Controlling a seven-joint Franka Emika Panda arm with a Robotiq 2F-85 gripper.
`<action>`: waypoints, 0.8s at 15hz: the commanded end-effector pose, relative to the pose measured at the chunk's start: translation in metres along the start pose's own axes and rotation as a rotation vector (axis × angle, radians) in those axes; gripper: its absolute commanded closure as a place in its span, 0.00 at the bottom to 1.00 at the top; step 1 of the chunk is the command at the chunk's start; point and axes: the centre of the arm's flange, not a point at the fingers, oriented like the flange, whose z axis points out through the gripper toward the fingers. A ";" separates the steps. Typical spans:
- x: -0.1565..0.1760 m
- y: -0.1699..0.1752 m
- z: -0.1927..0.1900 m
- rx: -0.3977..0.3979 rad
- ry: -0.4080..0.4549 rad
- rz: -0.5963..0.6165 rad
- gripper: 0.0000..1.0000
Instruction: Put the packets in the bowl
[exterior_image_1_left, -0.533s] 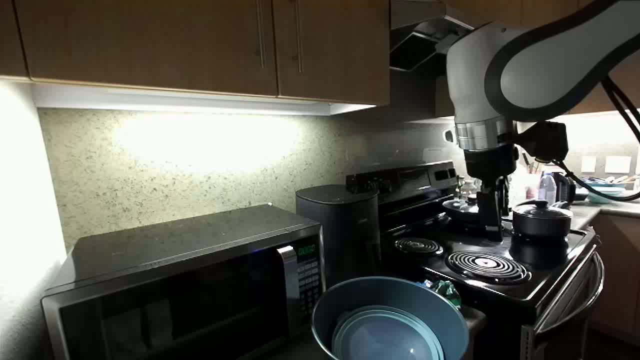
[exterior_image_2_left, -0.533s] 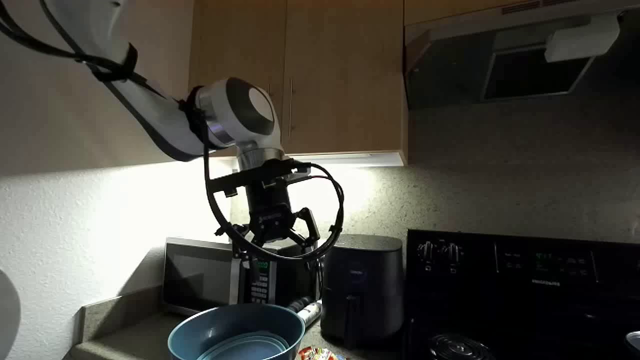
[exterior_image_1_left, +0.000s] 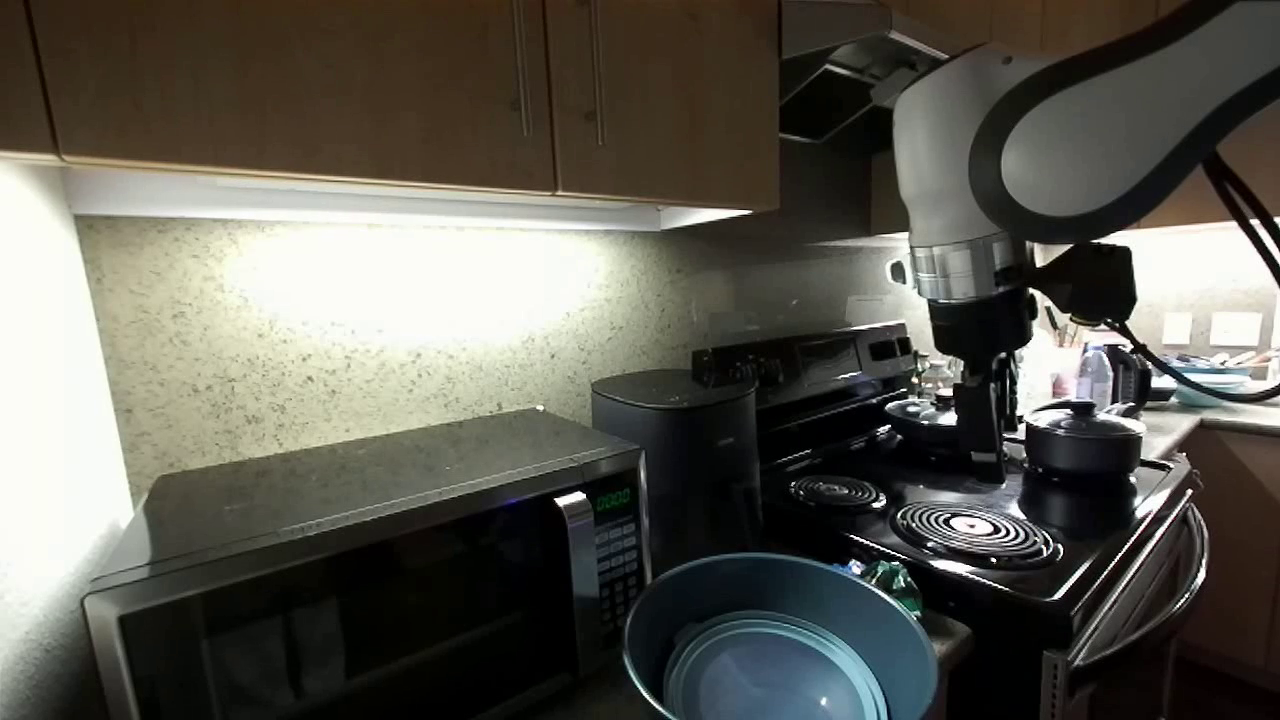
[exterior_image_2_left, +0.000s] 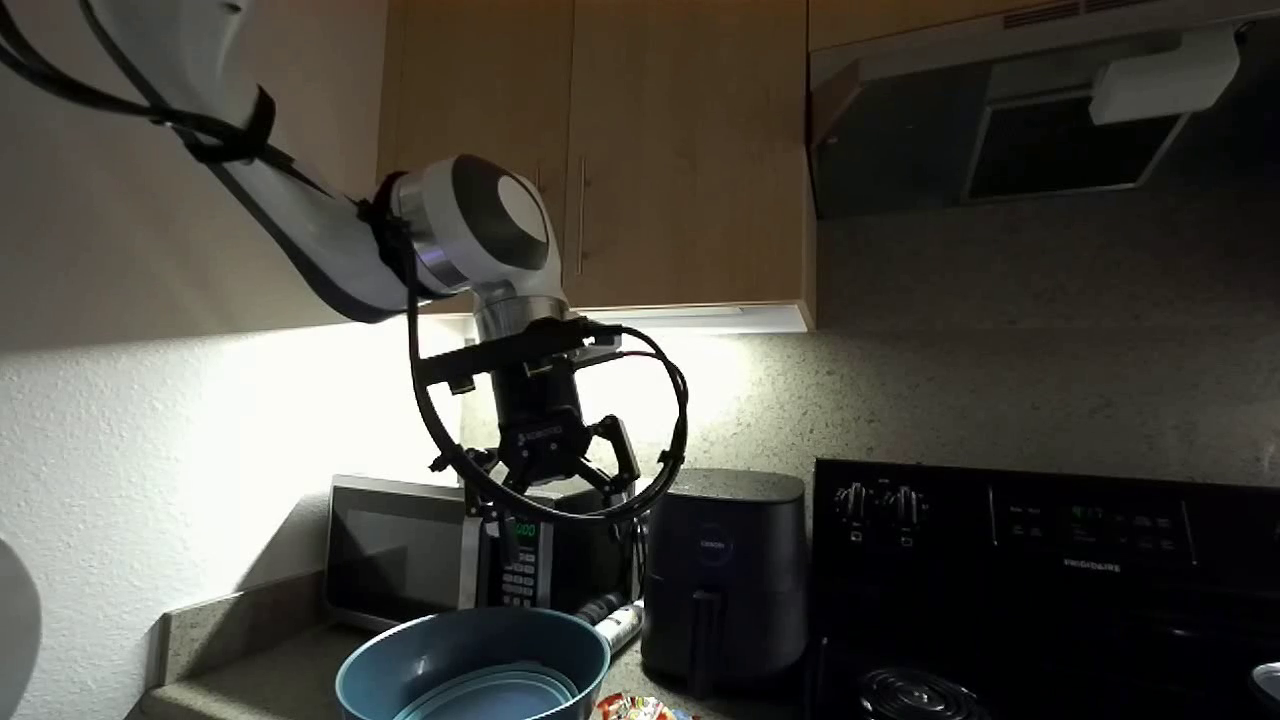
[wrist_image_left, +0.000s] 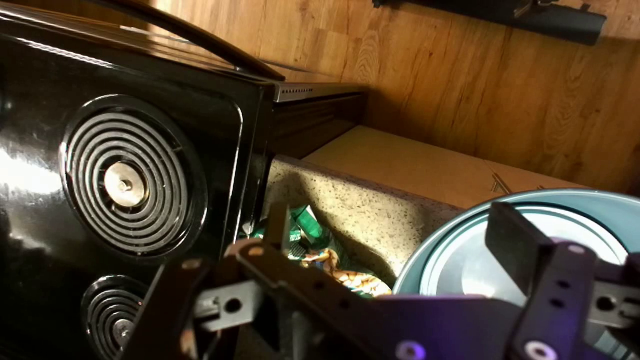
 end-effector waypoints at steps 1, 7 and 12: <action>0.006 0.001 0.002 0.011 -0.006 -0.024 0.00; 0.056 0.013 0.023 0.062 0.068 -0.176 0.00; 0.059 0.013 0.034 0.049 0.041 -0.161 0.00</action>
